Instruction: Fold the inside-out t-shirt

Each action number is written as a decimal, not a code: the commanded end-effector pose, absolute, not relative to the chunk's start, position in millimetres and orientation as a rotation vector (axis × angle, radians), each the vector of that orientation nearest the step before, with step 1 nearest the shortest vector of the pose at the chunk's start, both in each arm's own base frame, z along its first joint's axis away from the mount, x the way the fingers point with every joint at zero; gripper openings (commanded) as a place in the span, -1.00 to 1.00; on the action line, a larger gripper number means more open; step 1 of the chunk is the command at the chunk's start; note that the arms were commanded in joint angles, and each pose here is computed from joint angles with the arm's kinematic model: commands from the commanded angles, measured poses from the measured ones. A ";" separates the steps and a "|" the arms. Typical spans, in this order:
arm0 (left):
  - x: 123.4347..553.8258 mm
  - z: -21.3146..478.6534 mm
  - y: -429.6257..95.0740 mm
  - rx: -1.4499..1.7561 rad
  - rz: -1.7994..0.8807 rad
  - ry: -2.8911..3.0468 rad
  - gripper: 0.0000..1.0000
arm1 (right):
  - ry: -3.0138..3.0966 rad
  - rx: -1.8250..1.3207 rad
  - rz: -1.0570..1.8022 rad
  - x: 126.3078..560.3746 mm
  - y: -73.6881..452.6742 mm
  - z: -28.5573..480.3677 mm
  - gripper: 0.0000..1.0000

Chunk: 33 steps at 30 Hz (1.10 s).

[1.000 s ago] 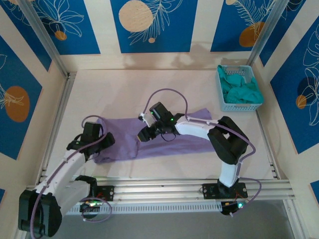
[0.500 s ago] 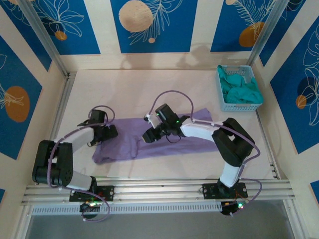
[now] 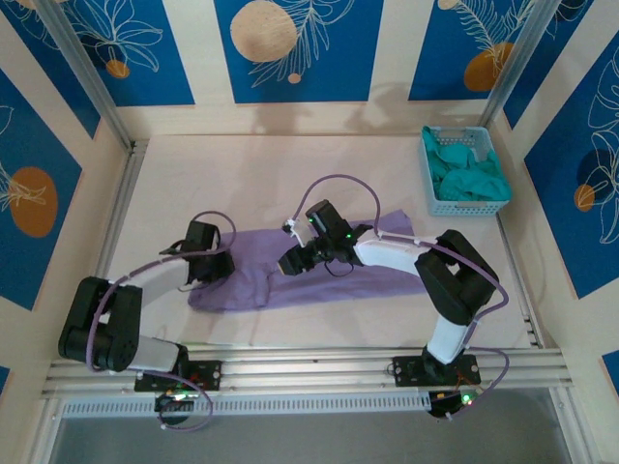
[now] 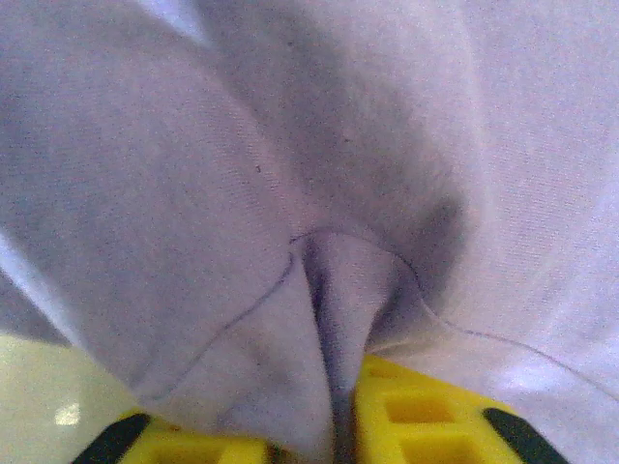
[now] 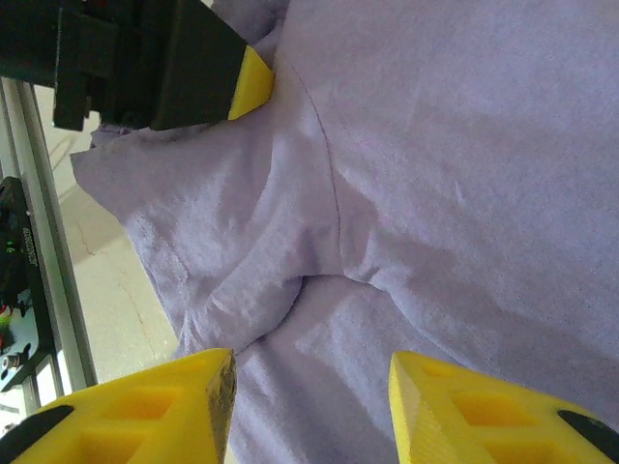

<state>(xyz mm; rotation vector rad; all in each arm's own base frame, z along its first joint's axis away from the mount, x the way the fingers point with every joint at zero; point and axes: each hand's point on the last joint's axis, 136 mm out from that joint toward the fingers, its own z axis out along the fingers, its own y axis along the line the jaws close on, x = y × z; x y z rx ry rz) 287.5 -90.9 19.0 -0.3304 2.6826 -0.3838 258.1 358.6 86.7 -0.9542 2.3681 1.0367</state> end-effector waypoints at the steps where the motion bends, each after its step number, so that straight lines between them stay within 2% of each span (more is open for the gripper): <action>1: 278.4 2.6 -85.8 -0.337 -0.338 2.745 -1.00 | 2.357 -0.960 1.060 255.6 360.9 95.7 -0.07; 6: 290.3 19.8 -58.3 -0.367 -0.212 2.717 -1.00 | 2.360 -0.923 1.030 257.5 348.9 101.8 -0.07; 14: 313.5 75.9 18.7 -0.558 0.012 2.594 -1.00 | 2.374 -0.760 0.983 273.6 308.2 122.4 -0.06; 19: 333.4 126.5 69.8 -0.583 0.294 2.544 -1.00 | 2.409 -0.615 0.883 282.0 273.3 133.6 -0.06; 22: 345.7 149.5 82.3 -0.540 0.426 2.547 -1.00 | 2.452 -0.505 0.826 286.3 249.2 132.8 -0.06; 27: 358.9 155.2 40.1 -0.370 0.452 2.628 -1.00 | 2.487 -0.390 0.803 287.3 222.3 126.3 -0.05; 30: 357.2 157.9 -17.8 -0.233 0.380 2.672 -1.00 | 2.484 -0.348 0.790 287.4 211.9 127.1 -0.05; 33: 351.7 156.7 -97.6 -0.126 0.198 2.694 -1.00 | 2.492 -0.289 0.768 289.3 199.1 126.6 -0.06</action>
